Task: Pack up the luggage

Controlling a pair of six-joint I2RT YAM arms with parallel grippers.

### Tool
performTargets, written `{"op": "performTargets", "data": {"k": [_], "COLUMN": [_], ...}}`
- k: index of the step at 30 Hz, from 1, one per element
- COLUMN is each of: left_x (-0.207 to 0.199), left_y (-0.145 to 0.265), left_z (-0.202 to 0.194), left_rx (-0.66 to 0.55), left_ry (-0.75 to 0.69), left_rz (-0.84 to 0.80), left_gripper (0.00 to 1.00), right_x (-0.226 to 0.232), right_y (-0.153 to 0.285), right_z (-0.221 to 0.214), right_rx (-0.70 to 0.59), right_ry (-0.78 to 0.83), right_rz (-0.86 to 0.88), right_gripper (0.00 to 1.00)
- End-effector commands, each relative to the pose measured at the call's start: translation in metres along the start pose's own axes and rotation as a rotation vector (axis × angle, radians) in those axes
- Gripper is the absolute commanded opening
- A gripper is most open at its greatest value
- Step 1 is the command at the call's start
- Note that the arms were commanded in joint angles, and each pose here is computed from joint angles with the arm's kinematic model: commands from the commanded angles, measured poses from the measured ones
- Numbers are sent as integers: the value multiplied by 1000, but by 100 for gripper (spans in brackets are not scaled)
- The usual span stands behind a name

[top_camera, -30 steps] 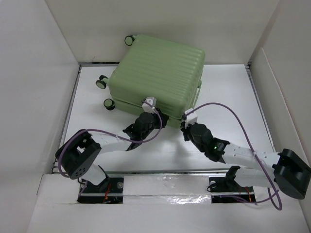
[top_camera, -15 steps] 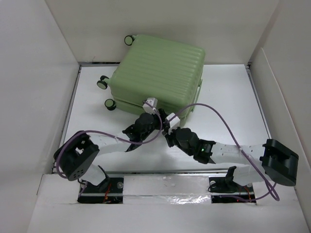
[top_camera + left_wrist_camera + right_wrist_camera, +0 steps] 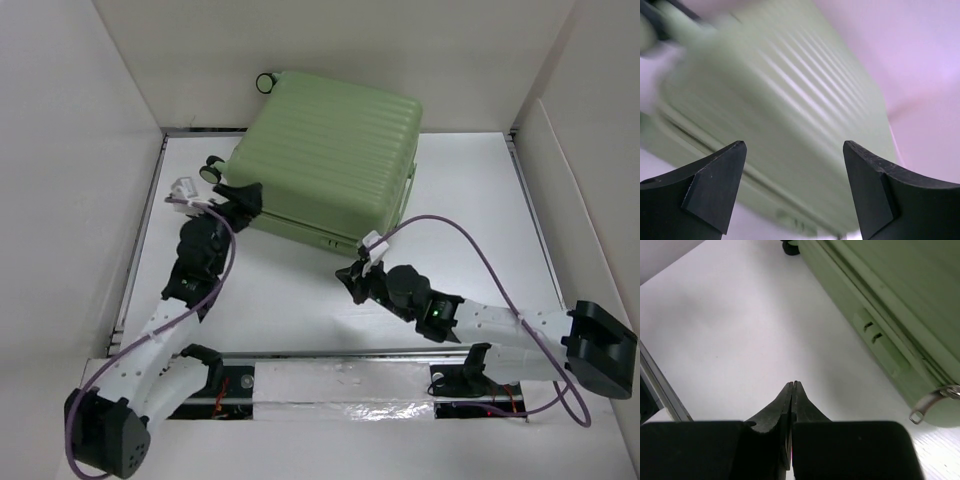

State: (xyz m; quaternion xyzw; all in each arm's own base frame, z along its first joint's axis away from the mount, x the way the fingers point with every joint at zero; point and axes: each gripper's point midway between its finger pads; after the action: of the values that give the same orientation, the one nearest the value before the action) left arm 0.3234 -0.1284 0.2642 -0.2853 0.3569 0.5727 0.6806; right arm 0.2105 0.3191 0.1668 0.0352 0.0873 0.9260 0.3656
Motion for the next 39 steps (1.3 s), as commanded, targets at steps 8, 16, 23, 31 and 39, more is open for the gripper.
{"op": "performTargets", "data": {"k": [8, 16, 23, 31, 39], "left_x": [73, 83, 110, 100, 80], "left_y": [-49, -110, -151, -168, -174], "left_z": [101, 116, 125, 125, 107], "left_rx": [-144, -77, -20, 11, 72], "left_ry": [340, 306, 329, 362, 453], "left_rz": [112, 175, 233, 166, 37], "left_gripper": [84, 98, 97, 86, 67], "right_x": [-34, -30, -33, -36, -55], "right_y": [22, 35, 45, 48, 47], "right_z": [10, 2, 5, 2, -8], "right_rx": [-31, -46, -46, -39, -6], "right_ry": [-32, -26, -14, -13, -23], "right_rz": [-110, -67, -69, -79, -134], "right_gripper": [32, 38, 47, 48, 62]}}
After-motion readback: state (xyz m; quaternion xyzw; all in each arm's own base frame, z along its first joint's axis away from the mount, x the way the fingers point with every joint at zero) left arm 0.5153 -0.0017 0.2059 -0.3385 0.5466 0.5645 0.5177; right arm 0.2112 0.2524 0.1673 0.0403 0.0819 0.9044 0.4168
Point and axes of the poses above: each gripper's point midway between its finger pads, its own y axis back along the fingers, its own x axis along the line the jaws close on, z = x × y, and after that the axes turned 9 degrees about y, right-handed
